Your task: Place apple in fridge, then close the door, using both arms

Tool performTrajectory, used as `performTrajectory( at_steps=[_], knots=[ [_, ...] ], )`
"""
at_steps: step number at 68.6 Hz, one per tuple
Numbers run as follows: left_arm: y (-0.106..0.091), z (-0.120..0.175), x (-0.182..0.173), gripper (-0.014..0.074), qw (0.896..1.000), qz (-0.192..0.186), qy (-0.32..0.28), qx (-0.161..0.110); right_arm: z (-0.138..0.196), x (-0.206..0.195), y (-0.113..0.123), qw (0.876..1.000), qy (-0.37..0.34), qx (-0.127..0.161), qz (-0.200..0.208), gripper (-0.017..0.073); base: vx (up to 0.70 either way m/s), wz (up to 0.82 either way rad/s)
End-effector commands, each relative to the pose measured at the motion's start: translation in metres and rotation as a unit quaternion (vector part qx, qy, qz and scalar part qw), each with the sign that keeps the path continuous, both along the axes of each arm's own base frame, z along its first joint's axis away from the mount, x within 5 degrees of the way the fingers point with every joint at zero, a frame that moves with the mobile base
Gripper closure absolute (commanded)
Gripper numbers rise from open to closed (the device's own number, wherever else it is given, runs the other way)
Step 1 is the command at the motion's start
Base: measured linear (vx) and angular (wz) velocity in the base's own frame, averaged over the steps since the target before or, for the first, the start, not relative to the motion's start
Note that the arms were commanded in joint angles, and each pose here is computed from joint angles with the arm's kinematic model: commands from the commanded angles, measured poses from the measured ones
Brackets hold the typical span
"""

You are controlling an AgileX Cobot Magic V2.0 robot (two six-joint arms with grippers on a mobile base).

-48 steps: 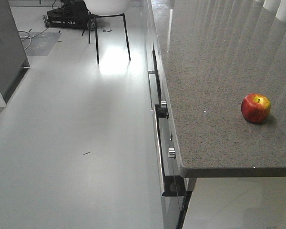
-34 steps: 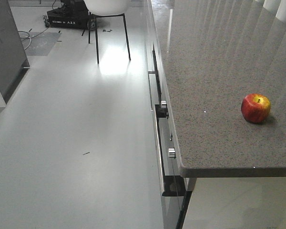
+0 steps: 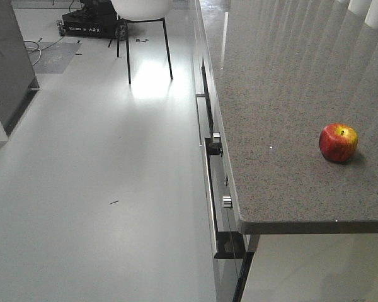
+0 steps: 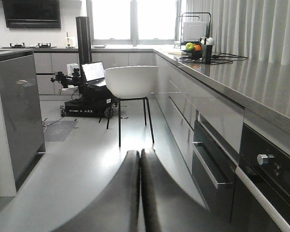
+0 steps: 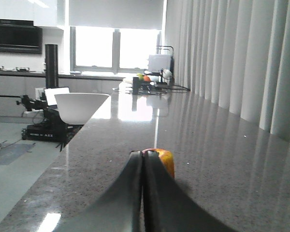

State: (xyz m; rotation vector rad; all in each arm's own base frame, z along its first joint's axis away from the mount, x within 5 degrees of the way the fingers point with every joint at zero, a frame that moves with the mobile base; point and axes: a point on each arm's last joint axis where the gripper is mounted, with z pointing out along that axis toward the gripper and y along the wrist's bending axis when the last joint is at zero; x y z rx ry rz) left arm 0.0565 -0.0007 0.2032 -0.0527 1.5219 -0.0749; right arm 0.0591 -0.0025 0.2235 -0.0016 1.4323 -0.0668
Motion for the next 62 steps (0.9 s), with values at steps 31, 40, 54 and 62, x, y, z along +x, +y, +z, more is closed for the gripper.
performTrajectory(
  at_steps=[31, 40, 54, 62],
  knots=[
    [0.000, 0.003, -0.001, 0.0600, 0.999, 0.001, -0.038, -0.010, 0.086, 0.076, -0.006, 0.958, 0.287, 0.009, -0.004, 0.0560, 0.00, 0.00],
    [0.000, 0.003, -0.001, 0.0600, 0.999, 0.001, -0.038, -0.010, 0.090, 0.103, -0.008, 0.943, 0.332, 0.014, -0.002, 0.0517, 0.00, 0.00],
    [0.000, 0.003, -0.001, 0.0600, 0.999, 0.001, -0.038, -0.010, 0.096, 0.143, -0.011, 0.931, 0.365, 0.017, -0.001, 0.0260, 0.00, 0.00],
    [0.000, 0.003, -0.001, 0.0600, 0.999, 0.001, -0.038, -0.010, 0.096, 0.164, -0.013, 0.925, 0.380, 0.020, -0.001, 0.0094, 0.00, 0.00]
  ],
)
